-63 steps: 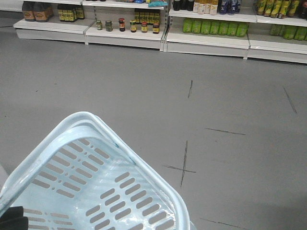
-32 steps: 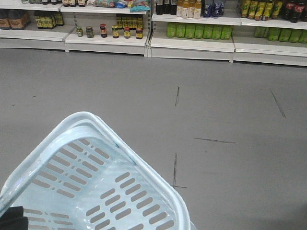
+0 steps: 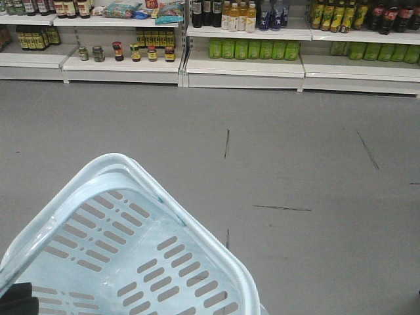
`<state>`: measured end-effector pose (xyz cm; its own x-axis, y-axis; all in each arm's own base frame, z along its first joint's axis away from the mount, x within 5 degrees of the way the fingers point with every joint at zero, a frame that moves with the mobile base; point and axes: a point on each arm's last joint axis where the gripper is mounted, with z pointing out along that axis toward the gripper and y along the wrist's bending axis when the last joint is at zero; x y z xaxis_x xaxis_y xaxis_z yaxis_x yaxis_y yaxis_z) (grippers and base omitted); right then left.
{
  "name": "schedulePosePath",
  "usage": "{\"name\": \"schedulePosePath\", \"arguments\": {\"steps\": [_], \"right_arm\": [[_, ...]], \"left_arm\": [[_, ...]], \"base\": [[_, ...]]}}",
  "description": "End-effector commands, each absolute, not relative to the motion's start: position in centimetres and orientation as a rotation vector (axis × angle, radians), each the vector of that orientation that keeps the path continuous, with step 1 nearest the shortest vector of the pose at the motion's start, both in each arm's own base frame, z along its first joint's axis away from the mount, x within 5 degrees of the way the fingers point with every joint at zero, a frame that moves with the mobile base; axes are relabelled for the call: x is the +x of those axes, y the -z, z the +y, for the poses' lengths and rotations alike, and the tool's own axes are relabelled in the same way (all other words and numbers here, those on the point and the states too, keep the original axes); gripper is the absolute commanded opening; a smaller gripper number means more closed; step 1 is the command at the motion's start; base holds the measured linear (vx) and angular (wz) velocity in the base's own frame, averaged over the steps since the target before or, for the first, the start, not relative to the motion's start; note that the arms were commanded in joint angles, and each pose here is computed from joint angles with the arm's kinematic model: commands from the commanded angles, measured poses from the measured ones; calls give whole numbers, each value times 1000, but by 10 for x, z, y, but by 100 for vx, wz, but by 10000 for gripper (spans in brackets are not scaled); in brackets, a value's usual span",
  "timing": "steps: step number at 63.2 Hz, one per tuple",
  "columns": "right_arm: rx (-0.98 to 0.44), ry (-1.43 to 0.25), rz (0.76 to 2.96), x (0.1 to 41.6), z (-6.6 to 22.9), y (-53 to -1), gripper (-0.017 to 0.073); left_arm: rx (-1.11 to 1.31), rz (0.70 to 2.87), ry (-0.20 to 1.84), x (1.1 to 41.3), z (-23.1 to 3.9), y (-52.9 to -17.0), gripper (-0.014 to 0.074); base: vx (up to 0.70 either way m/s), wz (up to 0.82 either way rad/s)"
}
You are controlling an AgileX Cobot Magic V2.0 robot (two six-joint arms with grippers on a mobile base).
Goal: Pick three apples into basket with both arms
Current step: 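Drive the base around carrying the basket in the left gripper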
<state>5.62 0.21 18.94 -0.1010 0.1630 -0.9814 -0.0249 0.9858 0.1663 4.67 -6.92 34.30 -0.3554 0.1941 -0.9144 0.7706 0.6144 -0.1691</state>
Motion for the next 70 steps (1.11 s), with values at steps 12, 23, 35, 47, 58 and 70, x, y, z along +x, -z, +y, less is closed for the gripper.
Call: {"name": "schedulePosePath", "arguments": {"steps": [12, 23, 35, 47, 58, 70], "right_arm": [[88, -154, 1597, 56, 2, -192, -4], [88, -154, 1597, 56, 2, -192, -4], [88, -154, 1597, 56, 2, -192, -4], [88, -154, 1597, 56, 2, -192, -4], [88, -154, 1597, 56, 2, -192, -4], [88, -155, 1595, 56, 2, -192, -4]], "left_arm": [[695, 1794, 796, 49, -70, -359, -8], [695, 1794, 796, 49, -70, -359, -8], [695, 1794, 796, 48, -70, -359, -8], [695, 1794, 796, 48, -70, -359, -8], [695, 1794, 796, 48, -70, -359, -8], [695, 1794, 796, 48, -70, -359, -8]], "base": [[26, -17], [24, -24], [23, -34], [21, -49], [19, -64], [17, -69]]}}
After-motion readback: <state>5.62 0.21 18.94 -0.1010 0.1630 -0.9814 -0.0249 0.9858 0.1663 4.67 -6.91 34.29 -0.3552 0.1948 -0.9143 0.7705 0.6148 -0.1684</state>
